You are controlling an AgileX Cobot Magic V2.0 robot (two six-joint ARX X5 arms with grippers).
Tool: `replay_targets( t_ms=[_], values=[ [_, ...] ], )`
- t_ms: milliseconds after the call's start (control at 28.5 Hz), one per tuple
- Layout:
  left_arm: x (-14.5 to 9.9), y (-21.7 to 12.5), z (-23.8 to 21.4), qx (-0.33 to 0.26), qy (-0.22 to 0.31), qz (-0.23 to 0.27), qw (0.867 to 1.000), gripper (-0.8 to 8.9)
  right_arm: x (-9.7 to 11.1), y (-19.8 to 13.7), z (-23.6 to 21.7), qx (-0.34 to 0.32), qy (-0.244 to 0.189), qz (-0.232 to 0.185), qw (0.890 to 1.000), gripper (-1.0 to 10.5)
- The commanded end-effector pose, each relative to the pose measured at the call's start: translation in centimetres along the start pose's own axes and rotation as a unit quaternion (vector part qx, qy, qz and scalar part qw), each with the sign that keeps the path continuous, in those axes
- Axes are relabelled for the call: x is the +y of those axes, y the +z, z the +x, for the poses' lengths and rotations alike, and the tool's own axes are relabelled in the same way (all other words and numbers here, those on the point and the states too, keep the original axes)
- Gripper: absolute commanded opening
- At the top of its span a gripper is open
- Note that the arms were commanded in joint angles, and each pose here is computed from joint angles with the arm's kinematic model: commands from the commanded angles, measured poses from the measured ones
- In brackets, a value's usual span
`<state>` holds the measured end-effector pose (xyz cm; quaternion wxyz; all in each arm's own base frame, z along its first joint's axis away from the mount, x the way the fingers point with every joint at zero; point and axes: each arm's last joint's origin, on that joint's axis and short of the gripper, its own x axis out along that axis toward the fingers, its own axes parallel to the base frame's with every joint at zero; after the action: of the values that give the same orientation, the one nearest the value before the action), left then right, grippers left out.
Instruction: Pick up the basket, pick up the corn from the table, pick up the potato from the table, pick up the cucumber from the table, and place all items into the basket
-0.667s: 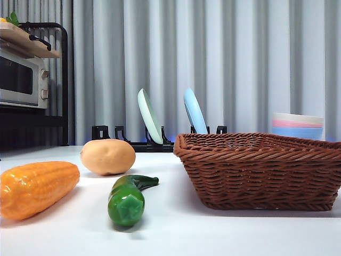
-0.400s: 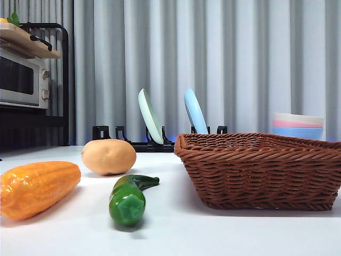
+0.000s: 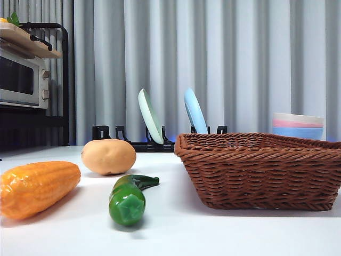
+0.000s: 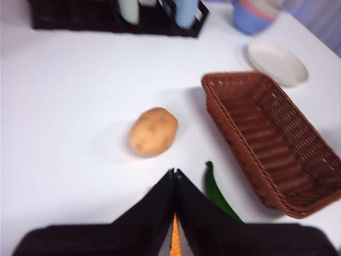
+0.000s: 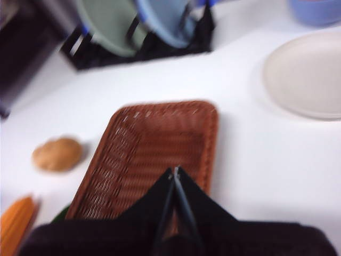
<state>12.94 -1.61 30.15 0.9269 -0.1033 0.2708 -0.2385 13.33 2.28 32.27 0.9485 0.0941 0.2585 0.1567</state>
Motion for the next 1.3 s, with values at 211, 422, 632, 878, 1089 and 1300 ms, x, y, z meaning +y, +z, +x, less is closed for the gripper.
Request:
replay_targets(
  t_ms=[211,422,632,878,1089,1300],
  values=[
    [0.6,1.7,1.4,0.026,-0.009,0.002,1.0,1.18,-0.4,1.4,3.5,0.11,0.05,-0.036,0.992,0.6],
    [0.7,1.8,1.6,0.027,-0.008,-0.001,1.0,3.82,-1.3,1.0,6.9,0.164,0.046,-0.025,0.985,3.8],
    [0.7,1.9,1.6,0.022,-0.008,0.002,1.0,3.82,-2.5,0.7,11.1,0.192,0.036,-0.016,0.981,3.8],
    [0.7,1.9,1.6,0.022,-0.009,0.001,1.0,3.82,-4.4,-1.6,16.7,0.258,0.028,0.014,0.966,3.7],
    [0.7,1.9,1.6,0.023,-0.008,0.001,1.0,3.82,-5.5,-3.7,19.6,0.309,0.023,0.039,0.95,2.8],
    [1.1,2.0,2.8,0.04,-0.014,0.022,0.999,3.82,-5.4,-3.5,19.4,0.306,0.015,0.066,0.95,-0.2]
  ],
)
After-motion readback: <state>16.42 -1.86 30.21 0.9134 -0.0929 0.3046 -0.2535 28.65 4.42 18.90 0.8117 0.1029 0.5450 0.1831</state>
